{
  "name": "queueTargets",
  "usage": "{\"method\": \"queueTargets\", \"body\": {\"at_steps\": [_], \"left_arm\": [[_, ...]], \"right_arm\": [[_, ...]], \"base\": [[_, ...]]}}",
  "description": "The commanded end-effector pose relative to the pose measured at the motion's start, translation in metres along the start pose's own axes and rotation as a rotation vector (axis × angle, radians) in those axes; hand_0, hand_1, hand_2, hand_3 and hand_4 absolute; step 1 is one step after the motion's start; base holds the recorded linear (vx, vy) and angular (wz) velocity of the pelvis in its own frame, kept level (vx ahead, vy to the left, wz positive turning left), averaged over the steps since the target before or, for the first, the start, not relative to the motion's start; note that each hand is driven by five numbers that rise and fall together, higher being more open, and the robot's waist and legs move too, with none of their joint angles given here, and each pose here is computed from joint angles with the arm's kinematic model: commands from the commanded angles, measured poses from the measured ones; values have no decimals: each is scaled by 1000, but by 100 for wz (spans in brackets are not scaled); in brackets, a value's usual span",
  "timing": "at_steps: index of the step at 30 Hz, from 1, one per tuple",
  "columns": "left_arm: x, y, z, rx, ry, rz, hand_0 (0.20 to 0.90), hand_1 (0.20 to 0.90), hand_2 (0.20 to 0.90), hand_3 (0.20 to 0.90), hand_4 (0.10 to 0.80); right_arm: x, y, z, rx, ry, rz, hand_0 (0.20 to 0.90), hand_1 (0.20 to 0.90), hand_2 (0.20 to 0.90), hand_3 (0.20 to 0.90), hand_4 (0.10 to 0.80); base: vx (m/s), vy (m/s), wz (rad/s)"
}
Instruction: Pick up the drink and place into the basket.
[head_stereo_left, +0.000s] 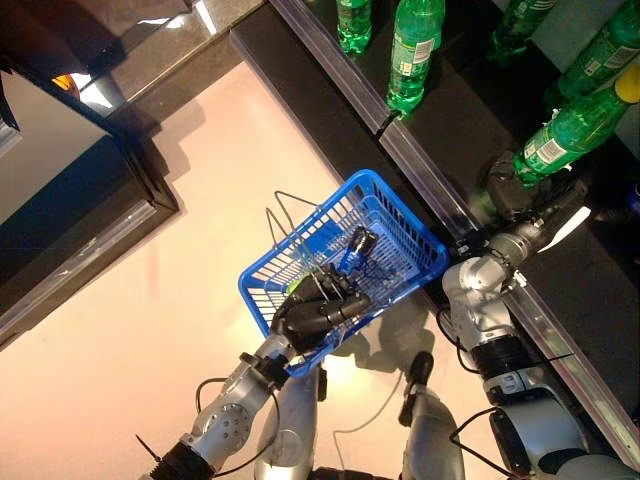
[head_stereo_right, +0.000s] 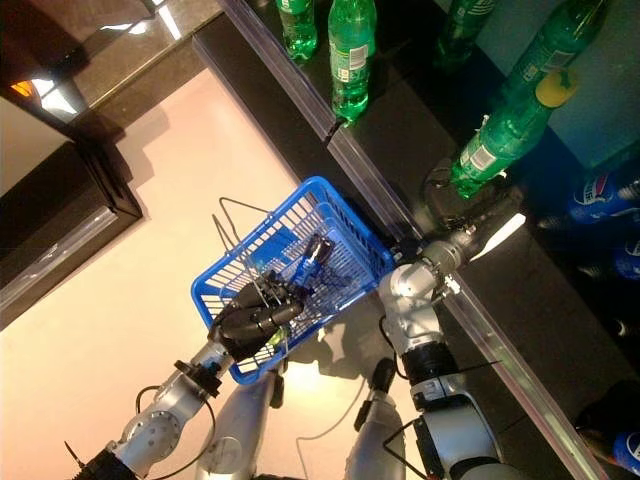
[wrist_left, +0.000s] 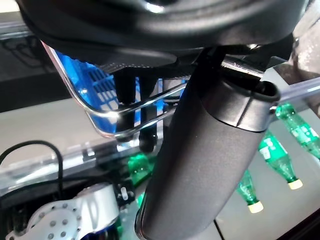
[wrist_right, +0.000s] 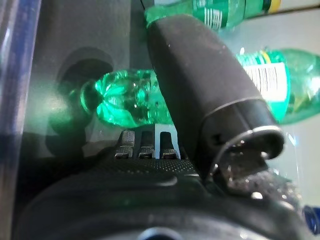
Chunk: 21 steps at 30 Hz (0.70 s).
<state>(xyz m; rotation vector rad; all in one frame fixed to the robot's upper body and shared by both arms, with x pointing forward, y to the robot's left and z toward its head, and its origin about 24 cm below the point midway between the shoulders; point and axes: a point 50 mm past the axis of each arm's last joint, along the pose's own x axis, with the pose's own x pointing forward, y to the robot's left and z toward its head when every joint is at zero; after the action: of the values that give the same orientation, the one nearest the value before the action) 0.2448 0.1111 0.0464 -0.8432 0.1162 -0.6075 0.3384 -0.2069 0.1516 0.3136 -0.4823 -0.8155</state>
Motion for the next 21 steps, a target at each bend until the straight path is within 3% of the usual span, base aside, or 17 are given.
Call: {"method": "queueTargets", "body": {"at_steps": [1,11,21], "left_arm": [[27,-122,74,83,-354,-706,300,300,300,200,100],[26,-118,81,107,-330,-701,300,300,300,200,100],[27,-115,83,124,-309,-687,300,300,300,200,100]], "right_arm": [[32,33,65,118,-252,126,900,900,900,900,800],[80,15,80,-28,-294,63,900,900,900,900,800],[101,11,93,-143,-311,76,900,900,900,900,800]], "base": [[0,0,0],[-1,-30,5],[2,-44,1]]}}
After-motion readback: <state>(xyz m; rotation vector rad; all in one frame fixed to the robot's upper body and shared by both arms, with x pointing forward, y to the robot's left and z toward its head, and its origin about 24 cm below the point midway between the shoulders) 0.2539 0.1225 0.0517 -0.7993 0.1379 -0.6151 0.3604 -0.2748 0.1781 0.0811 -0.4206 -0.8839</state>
